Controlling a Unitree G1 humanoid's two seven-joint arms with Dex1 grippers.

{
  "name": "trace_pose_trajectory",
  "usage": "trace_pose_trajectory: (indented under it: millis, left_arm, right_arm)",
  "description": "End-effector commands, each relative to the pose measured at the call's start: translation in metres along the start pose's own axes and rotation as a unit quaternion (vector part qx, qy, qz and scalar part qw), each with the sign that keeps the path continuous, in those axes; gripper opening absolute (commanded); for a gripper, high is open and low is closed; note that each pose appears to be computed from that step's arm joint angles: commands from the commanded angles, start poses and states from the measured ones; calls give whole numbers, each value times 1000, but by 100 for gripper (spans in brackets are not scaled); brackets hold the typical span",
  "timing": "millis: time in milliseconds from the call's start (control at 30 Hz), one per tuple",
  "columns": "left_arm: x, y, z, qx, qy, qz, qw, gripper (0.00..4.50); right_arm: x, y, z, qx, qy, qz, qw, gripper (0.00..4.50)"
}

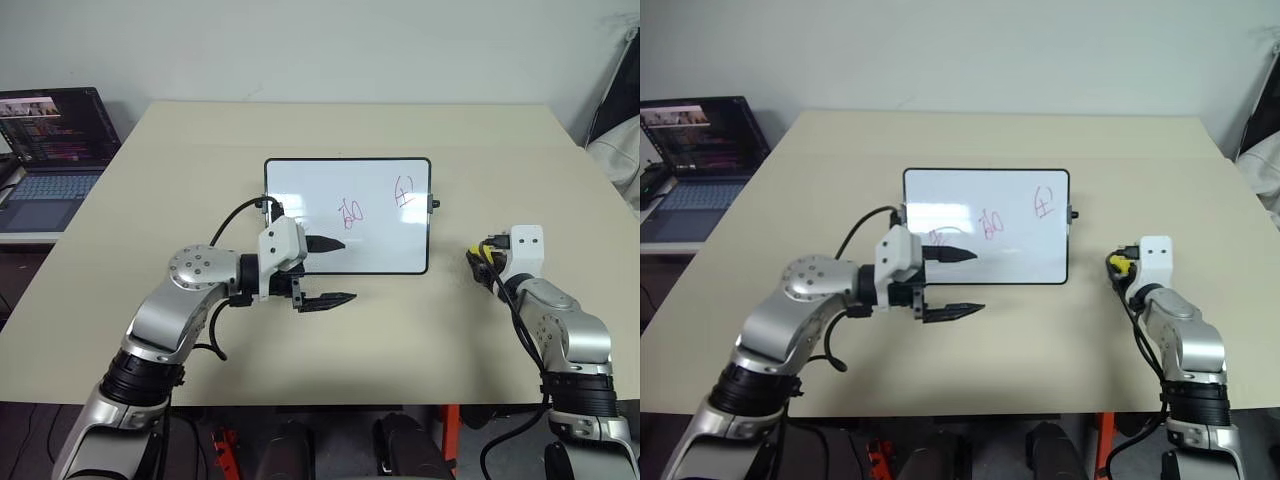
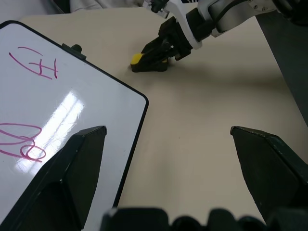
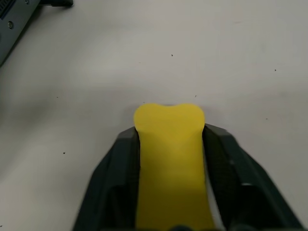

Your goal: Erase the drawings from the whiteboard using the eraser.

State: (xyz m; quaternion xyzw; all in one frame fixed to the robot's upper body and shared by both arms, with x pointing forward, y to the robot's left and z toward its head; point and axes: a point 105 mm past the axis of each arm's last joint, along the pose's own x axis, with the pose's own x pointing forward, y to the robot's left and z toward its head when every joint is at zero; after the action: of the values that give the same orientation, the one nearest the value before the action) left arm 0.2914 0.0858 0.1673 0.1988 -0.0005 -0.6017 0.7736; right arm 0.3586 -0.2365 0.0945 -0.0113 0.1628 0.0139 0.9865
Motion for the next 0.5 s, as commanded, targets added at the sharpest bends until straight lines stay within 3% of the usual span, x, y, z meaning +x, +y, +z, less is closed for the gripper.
trace_pose_trajectory:
  millis: [33,200,333,500]
  left_arm:
    - [-7,3,8,16,-10,18,1000,450]
    - [-14,17,9,3,-8,72,997,450]
    - [-17,36,12,-6,3,140,990,450]
    - [-11,53,20,-4,8,191,982,450]
  right_arm:
    - [-3,-1,14,6,-26,-4,1000,122]
    - [-13,15,31,-13,-59,32,998,122]
    - [-32,51,50,-45,-95,103,989,122]
    - [-37,99,105,-97,-182,142,968,122]
